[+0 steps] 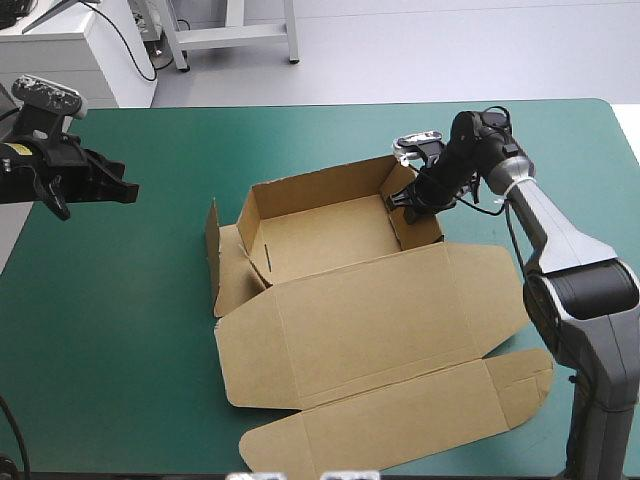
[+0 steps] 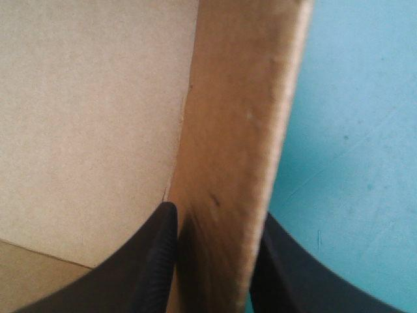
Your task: Fold the box
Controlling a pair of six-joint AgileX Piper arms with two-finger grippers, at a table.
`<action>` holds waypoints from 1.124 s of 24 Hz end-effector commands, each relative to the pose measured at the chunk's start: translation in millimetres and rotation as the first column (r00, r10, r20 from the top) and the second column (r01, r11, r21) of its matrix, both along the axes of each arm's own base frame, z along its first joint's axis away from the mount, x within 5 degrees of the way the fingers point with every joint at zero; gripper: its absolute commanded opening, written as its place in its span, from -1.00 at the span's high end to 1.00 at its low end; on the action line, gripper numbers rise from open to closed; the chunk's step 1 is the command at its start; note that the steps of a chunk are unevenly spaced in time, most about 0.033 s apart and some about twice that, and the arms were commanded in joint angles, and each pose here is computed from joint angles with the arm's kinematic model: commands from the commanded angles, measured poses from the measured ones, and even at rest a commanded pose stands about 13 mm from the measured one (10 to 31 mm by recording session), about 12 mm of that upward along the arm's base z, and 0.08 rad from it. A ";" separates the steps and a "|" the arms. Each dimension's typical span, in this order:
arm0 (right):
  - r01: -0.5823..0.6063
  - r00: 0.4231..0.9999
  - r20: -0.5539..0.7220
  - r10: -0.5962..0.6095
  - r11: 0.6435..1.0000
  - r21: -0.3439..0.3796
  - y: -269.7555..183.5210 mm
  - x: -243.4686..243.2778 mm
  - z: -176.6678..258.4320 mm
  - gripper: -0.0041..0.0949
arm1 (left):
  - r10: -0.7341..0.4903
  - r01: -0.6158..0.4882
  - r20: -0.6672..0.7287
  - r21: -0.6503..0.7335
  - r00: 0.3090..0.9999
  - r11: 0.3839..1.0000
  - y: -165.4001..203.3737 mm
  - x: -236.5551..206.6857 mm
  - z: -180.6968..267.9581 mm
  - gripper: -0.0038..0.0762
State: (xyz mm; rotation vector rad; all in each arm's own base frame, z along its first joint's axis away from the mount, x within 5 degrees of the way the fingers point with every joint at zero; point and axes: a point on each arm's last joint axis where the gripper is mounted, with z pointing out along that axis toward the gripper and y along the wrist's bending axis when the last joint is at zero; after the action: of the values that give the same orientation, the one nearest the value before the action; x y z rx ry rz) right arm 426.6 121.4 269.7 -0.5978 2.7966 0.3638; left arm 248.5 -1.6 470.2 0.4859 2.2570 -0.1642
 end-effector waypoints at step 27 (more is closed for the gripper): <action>-0.027 0.888 0.445 -0.111 0.956 0.293 -72.7 -85.5 190.2 0.96 | 0.085 -0.087 0.071 0.023 0.994 0.996 5.2 -9.5 15.5 0.92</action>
State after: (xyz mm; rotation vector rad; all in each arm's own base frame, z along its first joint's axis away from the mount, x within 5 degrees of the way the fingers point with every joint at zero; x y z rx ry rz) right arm 378.8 59.1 402.7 -0.4891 2.4252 0.4903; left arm 248.6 1.6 469.1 0.4663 2.2753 -0.1265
